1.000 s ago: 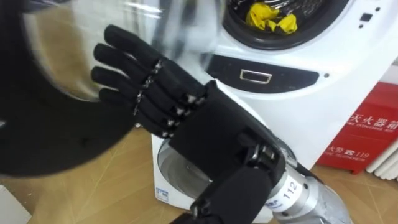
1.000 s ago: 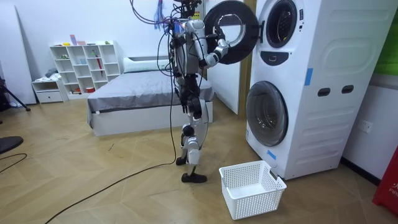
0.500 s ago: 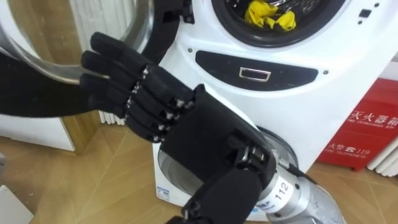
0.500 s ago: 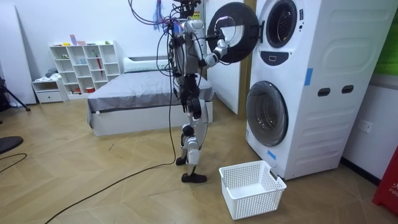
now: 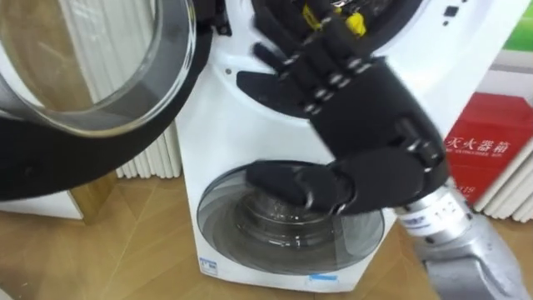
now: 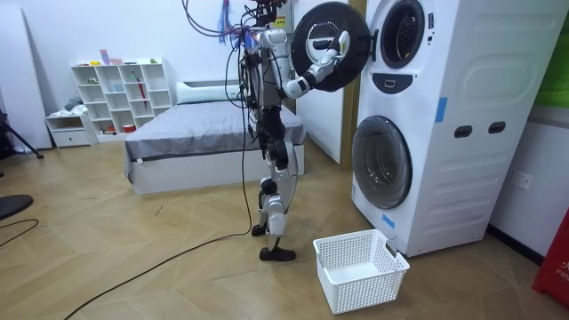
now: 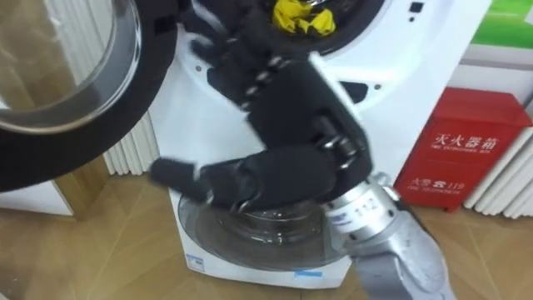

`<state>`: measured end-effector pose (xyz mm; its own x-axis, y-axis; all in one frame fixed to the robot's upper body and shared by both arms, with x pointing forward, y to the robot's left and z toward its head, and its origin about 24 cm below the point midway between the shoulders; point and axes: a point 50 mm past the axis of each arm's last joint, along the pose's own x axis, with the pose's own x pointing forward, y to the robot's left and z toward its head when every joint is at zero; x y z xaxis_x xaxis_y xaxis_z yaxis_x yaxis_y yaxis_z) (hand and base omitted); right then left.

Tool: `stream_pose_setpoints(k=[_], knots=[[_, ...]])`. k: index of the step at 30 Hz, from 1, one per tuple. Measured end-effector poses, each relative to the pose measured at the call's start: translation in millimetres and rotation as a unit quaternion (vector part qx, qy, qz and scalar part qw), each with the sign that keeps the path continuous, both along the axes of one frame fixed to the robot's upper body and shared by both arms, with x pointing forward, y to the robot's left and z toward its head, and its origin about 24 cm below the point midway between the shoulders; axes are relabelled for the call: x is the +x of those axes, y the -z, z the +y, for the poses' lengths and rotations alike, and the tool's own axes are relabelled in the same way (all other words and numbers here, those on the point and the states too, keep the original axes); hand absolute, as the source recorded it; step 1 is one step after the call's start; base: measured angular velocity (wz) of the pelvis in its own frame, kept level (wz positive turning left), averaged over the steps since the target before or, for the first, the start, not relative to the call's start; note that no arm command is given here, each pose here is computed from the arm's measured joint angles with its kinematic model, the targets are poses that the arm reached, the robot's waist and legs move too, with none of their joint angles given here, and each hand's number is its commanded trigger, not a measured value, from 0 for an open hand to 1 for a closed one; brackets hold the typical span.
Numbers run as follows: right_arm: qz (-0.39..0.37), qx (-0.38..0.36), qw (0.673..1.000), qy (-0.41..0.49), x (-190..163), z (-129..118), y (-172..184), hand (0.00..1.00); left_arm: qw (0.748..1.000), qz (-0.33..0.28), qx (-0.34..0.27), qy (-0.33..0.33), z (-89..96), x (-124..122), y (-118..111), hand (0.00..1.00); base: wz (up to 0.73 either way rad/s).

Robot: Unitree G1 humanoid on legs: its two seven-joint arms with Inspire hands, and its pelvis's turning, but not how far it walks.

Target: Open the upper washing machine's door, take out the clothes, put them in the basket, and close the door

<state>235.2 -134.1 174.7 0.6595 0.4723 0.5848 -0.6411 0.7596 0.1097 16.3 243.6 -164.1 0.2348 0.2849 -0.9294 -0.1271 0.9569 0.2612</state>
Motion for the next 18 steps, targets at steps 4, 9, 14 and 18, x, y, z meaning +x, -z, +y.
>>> stream_pose_setpoints(k=[4,9,14,18], knots=[[0.017,0.000,0.999,0.040,3.5,-3.5,2.4,0.00,1.000,-0.001,0.004,-0.001,0.1,1.1,-0.1,0.00,0.00],[0.037,-0.010,0.996,0.080,8.4,-6.8,8.4,0.00,1.000,0.002,0.014,-0.004,1.8,-0.7,-0.4,0.00,-0.01],[0.060,-0.047,0.988,0.131,16.0,-11.8,21.0,0.00,1.000,0.004,0.019,-0.006,3.1,-2.3,-0.7,0.00,0.01],[0.078,-0.088,0.977,0.176,22.8,-17.5,32.4,0.00,1.000,0.003,0.019,-0.008,3.0,-0.2,-0.6,0.00,0.01]])
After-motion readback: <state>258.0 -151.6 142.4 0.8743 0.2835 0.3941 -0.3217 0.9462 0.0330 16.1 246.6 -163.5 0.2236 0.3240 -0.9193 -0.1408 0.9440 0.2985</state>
